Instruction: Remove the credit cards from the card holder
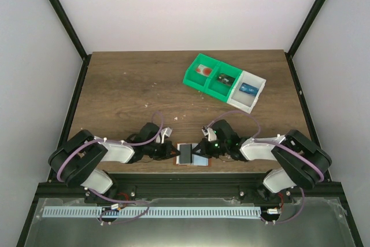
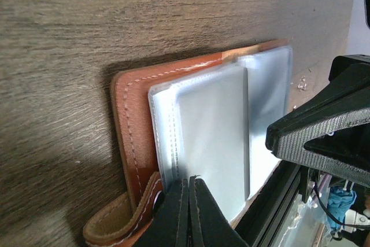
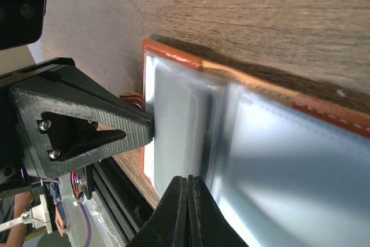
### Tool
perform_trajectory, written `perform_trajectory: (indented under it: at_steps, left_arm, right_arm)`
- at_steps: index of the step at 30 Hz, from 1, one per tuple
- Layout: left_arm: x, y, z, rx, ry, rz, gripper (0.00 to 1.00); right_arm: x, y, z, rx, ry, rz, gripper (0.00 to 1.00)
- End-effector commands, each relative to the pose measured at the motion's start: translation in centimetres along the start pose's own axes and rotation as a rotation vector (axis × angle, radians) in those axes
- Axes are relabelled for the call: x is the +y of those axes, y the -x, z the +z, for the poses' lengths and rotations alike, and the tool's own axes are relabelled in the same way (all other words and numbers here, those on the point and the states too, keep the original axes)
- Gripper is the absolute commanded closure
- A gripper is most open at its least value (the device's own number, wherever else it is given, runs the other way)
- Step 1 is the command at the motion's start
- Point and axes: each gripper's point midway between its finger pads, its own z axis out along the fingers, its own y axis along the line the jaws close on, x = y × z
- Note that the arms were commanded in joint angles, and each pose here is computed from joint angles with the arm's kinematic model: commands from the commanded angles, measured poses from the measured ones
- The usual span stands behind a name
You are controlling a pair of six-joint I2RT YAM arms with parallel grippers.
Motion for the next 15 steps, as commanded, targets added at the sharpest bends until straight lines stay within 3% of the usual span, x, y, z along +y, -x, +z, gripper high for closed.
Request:
perform_trajectory:
  at_steps: [1,11,15]
  left_arm:
    - [2.5,-1.0,0.0,0.025,0.113,-0.011,1.0]
    - [2.9,-1.3,0.0,0.025,0.111,-0.023,1.0]
    - [2.8,-1.4,0.0,0.023,0.101,-0.032,1.0]
  right_arm:
    - [-0.2,0.2,-0.9,-0.029,0.008,-0.023,1.0]
    - [-0.1,0.6,-2.1,-0.05,0.034,-0.044,0.99]
    - [0.9,1.0,-2.0,-0.041,0.049,-0.059,0.94]
